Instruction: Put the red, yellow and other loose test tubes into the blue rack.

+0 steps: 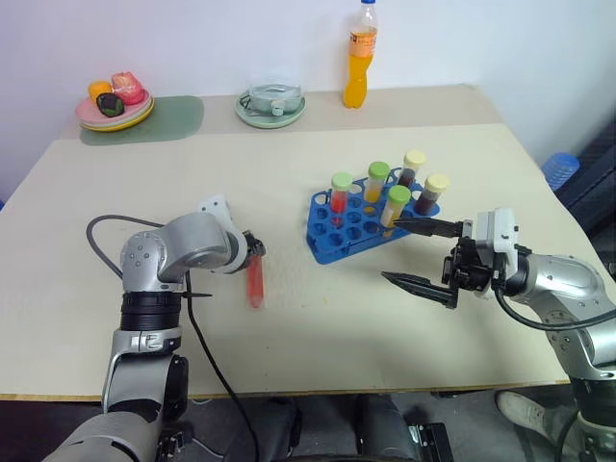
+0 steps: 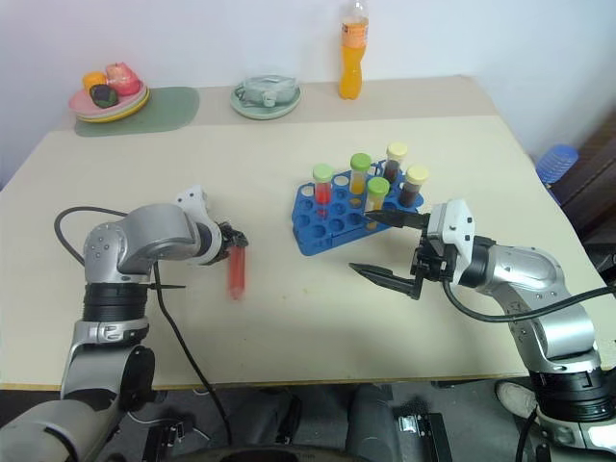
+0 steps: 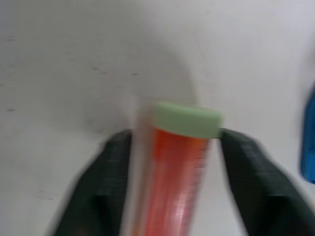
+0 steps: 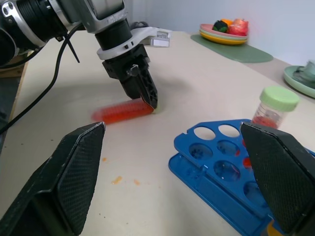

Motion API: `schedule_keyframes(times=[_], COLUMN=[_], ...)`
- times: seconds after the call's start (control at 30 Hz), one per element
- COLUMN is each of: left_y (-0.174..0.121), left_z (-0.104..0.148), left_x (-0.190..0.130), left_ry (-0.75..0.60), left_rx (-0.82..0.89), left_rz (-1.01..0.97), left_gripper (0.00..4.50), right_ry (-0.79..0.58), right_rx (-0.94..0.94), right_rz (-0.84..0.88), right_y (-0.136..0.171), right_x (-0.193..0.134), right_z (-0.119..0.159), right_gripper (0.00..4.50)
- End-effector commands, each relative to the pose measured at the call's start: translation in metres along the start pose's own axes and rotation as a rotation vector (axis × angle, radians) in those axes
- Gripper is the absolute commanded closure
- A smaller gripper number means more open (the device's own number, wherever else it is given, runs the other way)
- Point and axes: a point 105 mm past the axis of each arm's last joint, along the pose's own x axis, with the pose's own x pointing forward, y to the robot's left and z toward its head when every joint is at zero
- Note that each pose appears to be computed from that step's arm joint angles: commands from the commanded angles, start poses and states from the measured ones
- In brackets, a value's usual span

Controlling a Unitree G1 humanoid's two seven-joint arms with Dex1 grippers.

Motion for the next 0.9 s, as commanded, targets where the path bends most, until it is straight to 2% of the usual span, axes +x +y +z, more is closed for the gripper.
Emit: schedule_keyframes(times=[0.03, 0.4, 0.73, 0.9], left_y=[0.012, 0.015, 0.013, 0.000], left_z=[-0.006, -0.003, 0.039, 0.054], left_x=[0.002, -0.016, -0.056, -0.068], left_ry=[0.003, -0.102, -0.320, -0.420], left_rx=[-0.035, -0.062, 0.022, 0.091], left_rz=[0.070, 0.043, -0.013, -0.079], left_gripper=[3.77, 3.77, 3.77, 3.77], right_ry=[-0.033, -0.046, -0.047, -0.042], right_rx=[-0.038, -0.036, -0.055, -0.064], right_rz=[0.007, 0.021, 0.036, 0.033], right_y=[0.001, -0.007, -0.018, -0.022], right_x=[0.001, 0.005, 0.008, 0.006], right_z=[0.012, 0.010, 0.013, 0.014], right_gripper=[0.00, 0.00, 0.00, 0.00])
